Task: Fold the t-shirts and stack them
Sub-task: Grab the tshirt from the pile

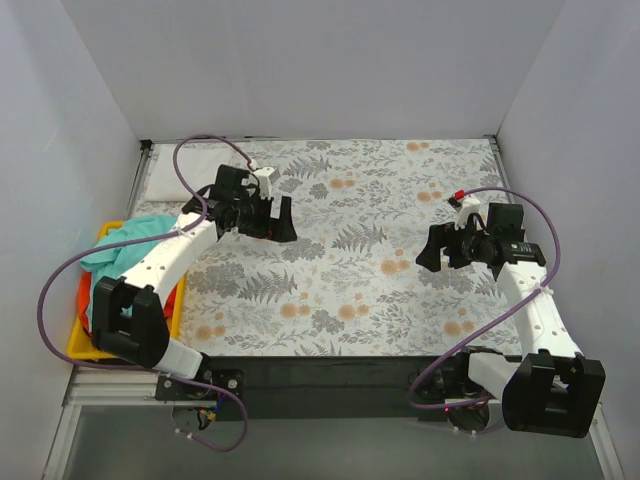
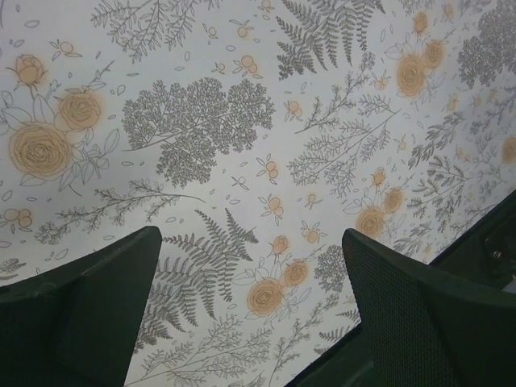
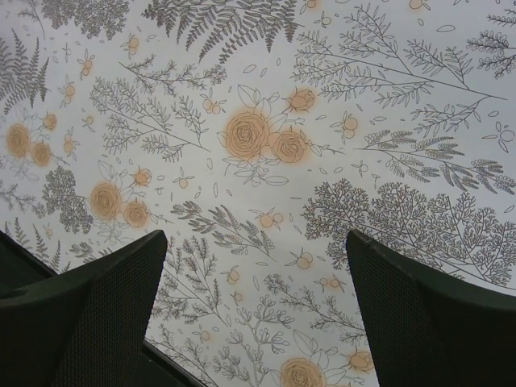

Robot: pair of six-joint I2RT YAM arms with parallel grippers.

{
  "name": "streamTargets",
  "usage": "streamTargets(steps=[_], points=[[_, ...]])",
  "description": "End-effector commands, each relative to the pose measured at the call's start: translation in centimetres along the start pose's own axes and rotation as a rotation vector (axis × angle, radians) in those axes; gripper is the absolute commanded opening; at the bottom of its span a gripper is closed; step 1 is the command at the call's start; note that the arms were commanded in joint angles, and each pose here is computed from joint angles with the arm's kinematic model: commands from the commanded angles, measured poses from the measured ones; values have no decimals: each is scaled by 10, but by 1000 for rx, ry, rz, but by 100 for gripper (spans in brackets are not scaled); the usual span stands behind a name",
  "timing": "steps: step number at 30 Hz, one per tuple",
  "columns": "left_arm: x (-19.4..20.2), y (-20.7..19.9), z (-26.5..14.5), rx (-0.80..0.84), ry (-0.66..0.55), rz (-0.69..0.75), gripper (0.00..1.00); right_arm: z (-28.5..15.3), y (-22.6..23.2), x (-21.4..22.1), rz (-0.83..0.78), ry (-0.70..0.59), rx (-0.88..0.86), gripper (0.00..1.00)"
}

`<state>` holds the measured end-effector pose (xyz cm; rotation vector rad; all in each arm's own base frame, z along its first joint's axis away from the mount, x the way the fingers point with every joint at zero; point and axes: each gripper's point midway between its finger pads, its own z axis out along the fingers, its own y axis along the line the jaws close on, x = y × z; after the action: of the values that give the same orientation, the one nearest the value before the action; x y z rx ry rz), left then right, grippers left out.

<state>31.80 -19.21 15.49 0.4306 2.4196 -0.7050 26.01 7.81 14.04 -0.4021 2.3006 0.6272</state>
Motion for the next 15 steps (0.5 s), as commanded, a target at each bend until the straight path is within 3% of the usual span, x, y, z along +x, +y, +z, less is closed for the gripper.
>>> streamTargets(steps=[1,4,7,11,15], points=[[-35,-6,-15,15,-56,48,95,-2,1,-6,-15,-32,-6,98],[-63,3,-25,-1,-73,45,95,-2,1,-6,-14,-30,-6,98],[-95,39,-54,13,-107,-11,95,-1,1,-5,-9,-24,-9,98],[-117,124,-112,-244,-156,-1,96,-1,2,-5,-16,-27,-11,98],[-98,198,-179,-502,-102,-1,96,0,3,-4,-17,-24,-26,98]])
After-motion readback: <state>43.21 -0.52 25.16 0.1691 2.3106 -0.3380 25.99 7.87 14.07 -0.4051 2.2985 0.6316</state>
